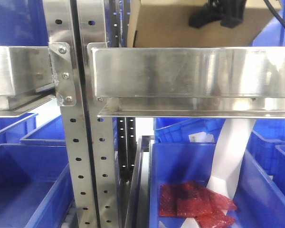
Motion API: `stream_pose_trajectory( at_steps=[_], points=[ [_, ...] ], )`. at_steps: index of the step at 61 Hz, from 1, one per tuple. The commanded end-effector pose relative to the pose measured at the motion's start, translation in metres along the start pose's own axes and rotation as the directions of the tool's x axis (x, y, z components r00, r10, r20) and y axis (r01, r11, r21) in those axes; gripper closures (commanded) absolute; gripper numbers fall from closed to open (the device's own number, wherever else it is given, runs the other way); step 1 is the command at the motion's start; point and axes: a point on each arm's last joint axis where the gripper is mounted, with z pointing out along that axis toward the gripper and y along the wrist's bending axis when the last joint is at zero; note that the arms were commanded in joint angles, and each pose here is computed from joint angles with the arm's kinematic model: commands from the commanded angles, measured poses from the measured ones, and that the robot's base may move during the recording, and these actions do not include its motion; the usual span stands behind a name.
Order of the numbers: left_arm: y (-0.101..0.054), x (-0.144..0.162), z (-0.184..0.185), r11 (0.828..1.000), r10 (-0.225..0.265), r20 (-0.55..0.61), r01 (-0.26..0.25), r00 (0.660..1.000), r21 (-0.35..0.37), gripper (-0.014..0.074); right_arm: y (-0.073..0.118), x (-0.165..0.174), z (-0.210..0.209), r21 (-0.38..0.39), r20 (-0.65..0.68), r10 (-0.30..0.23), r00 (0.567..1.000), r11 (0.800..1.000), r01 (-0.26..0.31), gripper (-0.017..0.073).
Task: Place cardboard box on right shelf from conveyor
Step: 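Lower the box flat onto the upper shelf and open the right gripper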
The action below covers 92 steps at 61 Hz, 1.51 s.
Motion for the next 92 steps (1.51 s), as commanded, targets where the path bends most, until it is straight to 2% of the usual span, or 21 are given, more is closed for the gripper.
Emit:
stream_pose_trajectory(
  at_steps=[1,14,31,40,44,45,50,53,56,58,59,62,63,64,65,67,70,75,77,87,92],
  points=[
    [0.0,-0.009,-0.001,1.0,-0.007,0.094,0.007,0.996,-0.001,0.0713,-0.027,-0.013,-0.025,0.129,0.056,0.005,0.998,0.992,-0.012,-0.0043],
    [0.0,-0.009,-0.001,1.0,-0.007,0.094,0.007,0.996,-0.001,0.0713,-0.023,-0.012,-0.042,0.09,0.049,0.016,0.999,0.996,-0.02,-0.0043],
    [0.0,-0.009,-0.001,1.0,-0.007,0.094,0.007,0.996,-0.001,0.0713,-0.011,-0.009,-0.075,0.108,0.07,0.053,0.996,0.992,-0.061,-0.0043],
    [0.0,-0.009,-0.001,1.0,-0.007,0.094,0.007,0.996,-0.001,0.0713,-0.013,-0.005,-0.093,0.15,0.111,0.168,0.979,0.972,-0.184,-0.004],
    [0.0,-0.009,-0.001,1.0,-0.007,0.094,0.007,0.996,-0.001,0.0713,-0.018,-0.002,-0.101,0.185,0.145,0.268,0.952,0.938,-0.292,-0.0021],
    [0.0,-0.009,-0.001,1.0,-0.007,0.094,0.007,0.996,-0.001,0.0713,-0.019,0.0,-0.103,0.194,0.153,0.291,0.944,0.928,-0.318,-0.0015],
    [0.0,-0.009,-0.001,1.0,-0.007,0.094,0.007,0.996,-0.001,0.0713,-0.028,0.01,-0.112,0.258,0.196,0.427,0.883,0.846,-0.466,0.0034],
    [0.0,-0.009,-0.001,1.0,-0.007,0.094,0.007,0.996,-0.001,0.0713,-0.033,0.018,-0.119,0.302,0.231,0.51,0.829,0.772,-0.559,0.0082],
    [0.0,-0.009,-0.001,1.0,-0.007,0.094,0.007,0.996,-0.001,0.0713,-0.036,0.027,-0.125,0.338,0.27,0.599,0.754,0.674,-0.657,0.0133],
    [0.0,-0.009,-0.001,1.0,-0.007,0.094,0.007,0.996,-0.001,0.0713,-0.038,0.033,-0.131,0.365,0.295,0.637,0.712,0.614,-0.7,0.0165],
    [0.0,-0.009,-0.001,1.0,-0.007,0.094,0.007,0.996,-0.001,0.0713,-0.038,0.037,-0.134,0.378,0.31,0.665,0.68,0.57,-0.729,0.0189],
    [0.0,-0.009,-0.001,1.0,-0.007,0.094,0.007,0.996,-0.001,0.0713,-0.038,0.046,-0.142,0.403,0.338,0.712,0.616,0.482,-0.778,0.0239],
    [0.0,-0.009,-0.001,1.0,-0.007,0.094,0.007,0.996,-0.001,0.0713,-0.037,0.05,-0.145,0.412,0.351,0.731,0.585,0.44,-0.798,0.0265],
    [0.0,-0.009,-0.001,1.0,-0.007,0.094,0.007,0.996,-0.001,0.0713,-0.036,0.052,-0.147,0.417,0.36,0.743,0.565,0.414,-0.809,0.0281],
    [0.0,-0.009,-0.001,1.0,-0.007,0.094,0.007,0.996,-0.001,0.0713,-0.035,0.056,-0.151,0.424,0.372,0.757,0.537,0.376,-0.824,0.0305],
    [0.0,-0.009,-0.001,1.0,-0.007,0.094,0.007,0.996,-0.001,0.0713,-0.032,0.061,-0.157,0.434,0.388,0.775,0.498,0.324,-0.841,0.0347],
    [0.0,-0.009,-0.001,1.0,-0.007,0.094,0.007,0.996,-0.001,0.0713,-0.026,0.067,-0.165,0.443,0.402,0.792,0.458,0.27,-0.855,0.0405],
    [0.0,-0.009,-0.001,1.0,-0.007,0.094,0.007,0.996,-0.001,0.0713,-0.014,0.075,-0.177,0.45,0.419,0.811,0.408,0.205,-0.869,0.0518],
    [0.0,-0.009,-0.001,1.0,-0.007,0.094,0.007,0.996,-0.001,0.0713,-0.008,0.077,-0.18,0.446,0.421,0.82,0.388,0.186,-0.876,0.0515],
    [0.0,-0.009,-0.001,1.0,-0.007,0.094,0.007,0.996,-0.001,0.0713,0.028,0.079,-0.195,0.4,0.445,0.844,0.299,0.111,-0.91,0.0506],
    [0.0,-0.009,-0.001,1.0,-0.007,0.094,0.007,0.996,-0.001,0.0713,0.045,0.077,-0.2,0.365,0.453,0.851,0.266,0.095,-0.926,0.0506]
  ],
)
